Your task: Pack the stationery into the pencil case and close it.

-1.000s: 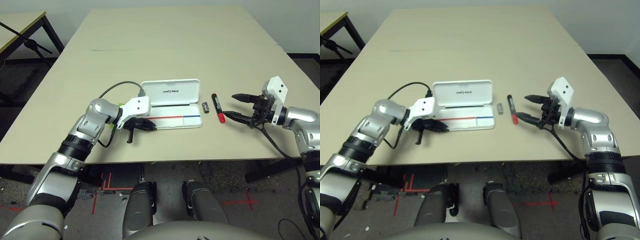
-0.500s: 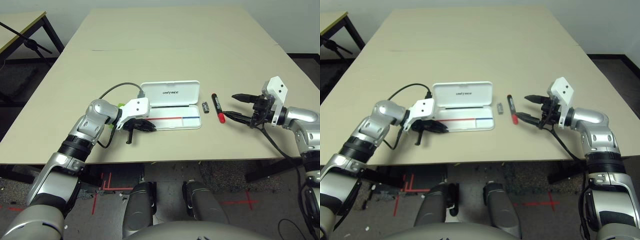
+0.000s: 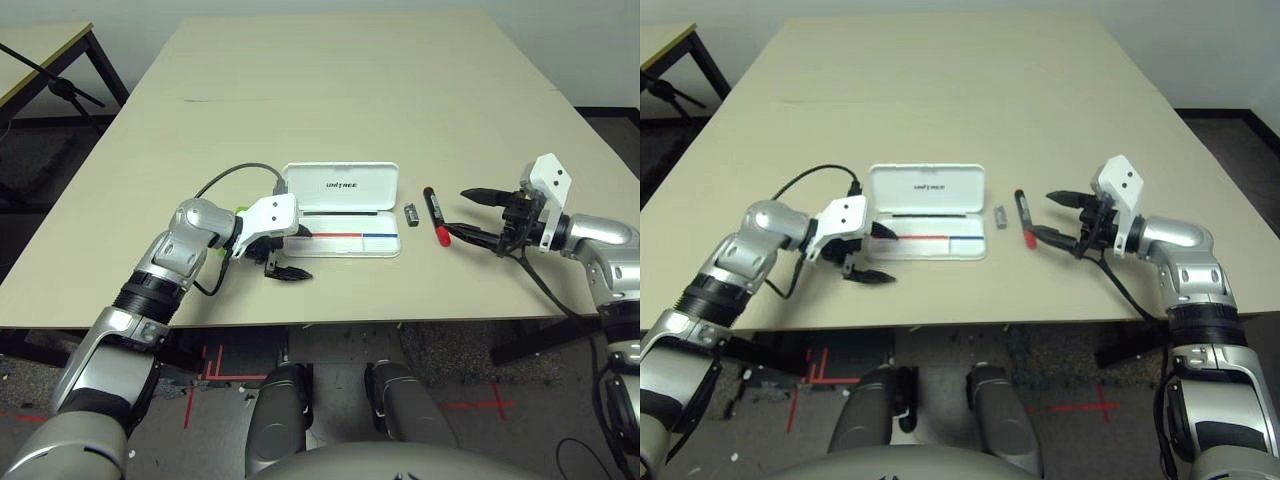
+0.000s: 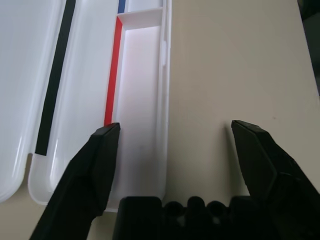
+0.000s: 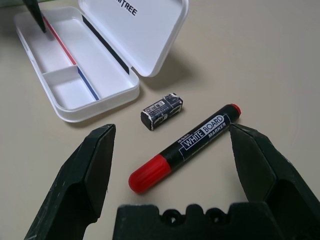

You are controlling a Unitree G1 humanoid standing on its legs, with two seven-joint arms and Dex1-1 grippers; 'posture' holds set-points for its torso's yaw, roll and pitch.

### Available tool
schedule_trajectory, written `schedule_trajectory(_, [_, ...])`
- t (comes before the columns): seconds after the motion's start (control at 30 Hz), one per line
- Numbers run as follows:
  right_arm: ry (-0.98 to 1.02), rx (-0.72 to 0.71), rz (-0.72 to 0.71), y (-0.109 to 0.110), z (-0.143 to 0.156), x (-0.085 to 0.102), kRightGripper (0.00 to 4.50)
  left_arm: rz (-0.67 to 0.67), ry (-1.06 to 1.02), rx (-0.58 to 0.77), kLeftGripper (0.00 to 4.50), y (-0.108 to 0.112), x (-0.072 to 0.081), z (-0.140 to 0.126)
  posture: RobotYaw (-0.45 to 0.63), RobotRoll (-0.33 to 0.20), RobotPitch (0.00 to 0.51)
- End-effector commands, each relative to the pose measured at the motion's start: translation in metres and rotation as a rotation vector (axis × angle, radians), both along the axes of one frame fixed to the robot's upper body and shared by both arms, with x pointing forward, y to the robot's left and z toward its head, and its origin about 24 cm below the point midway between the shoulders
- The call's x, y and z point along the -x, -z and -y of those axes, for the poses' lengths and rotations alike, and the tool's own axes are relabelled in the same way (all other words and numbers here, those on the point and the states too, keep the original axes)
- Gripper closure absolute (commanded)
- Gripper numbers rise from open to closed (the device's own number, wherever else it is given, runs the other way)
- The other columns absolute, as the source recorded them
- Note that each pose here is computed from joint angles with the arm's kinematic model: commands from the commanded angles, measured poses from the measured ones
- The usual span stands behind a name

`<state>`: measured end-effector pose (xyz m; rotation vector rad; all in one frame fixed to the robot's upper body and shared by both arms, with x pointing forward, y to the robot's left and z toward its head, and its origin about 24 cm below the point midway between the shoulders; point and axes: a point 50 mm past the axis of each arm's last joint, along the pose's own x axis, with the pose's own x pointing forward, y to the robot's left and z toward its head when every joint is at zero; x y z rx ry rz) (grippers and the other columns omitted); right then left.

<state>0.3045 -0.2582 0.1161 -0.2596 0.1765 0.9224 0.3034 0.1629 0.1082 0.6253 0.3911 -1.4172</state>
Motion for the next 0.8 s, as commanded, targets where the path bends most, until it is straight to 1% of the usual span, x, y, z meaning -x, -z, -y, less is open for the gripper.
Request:
schedule_trajectory(0.03, [-0.015,0.006,-0.004,0.002,-0.002,-0.001,0.0,-0.007,-0.003,0.039,0.03,-0.008,0.005,-0.001,-0.12,0.0,0.09])
schedule_trajectory(0.23, [-0.047,0.002,-0.02,0.002,-0.004,0.0,0.0,-0.021,-0.026,0.079,0.03,-0.017,0.014,-0.003,-0.11,0.0,0.093])
schedule_trajectory(0.37, [-0.065,0.0,-0.029,0.001,-0.004,0.002,0.0,-0.01,-0.071,0.105,0.03,-0.024,0.017,-0.007,-0.11,0.0,0.095])
schedule_trajectory(0.5, [-0.072,-0.003,-0.033,0.001,-0.005,0.003,0.0,0.018,-0.127,0.154,0.03,-0.031,0.016,-0.011,-0.1,0.0,0.095])
schedule_trajectory(0.63, [-0.071,-0.01,-0.033,0.001,-0.005,0.003,0.0,0.072,-0.187,0.244,0.03,-0.042,0.013,-0.02,-0.1,0.0,0.096])
schedule_trajectory(0.73, [-0.045,-0.031,-0.036,0.003,-0.006,0.002,0.0,0.074,-0.214,0.227,0.03,-0.04,0.015,-0.034,-0.09,0.0,0.101])
schedule_trajectory(0.8, [-0.006,-0.079,-0.028,0.0,-0.008,0.0,0.0,0.075,-0.215,0.22,0.03,-0.038,0.017,-0.037,-0.09,0.0,0.102])
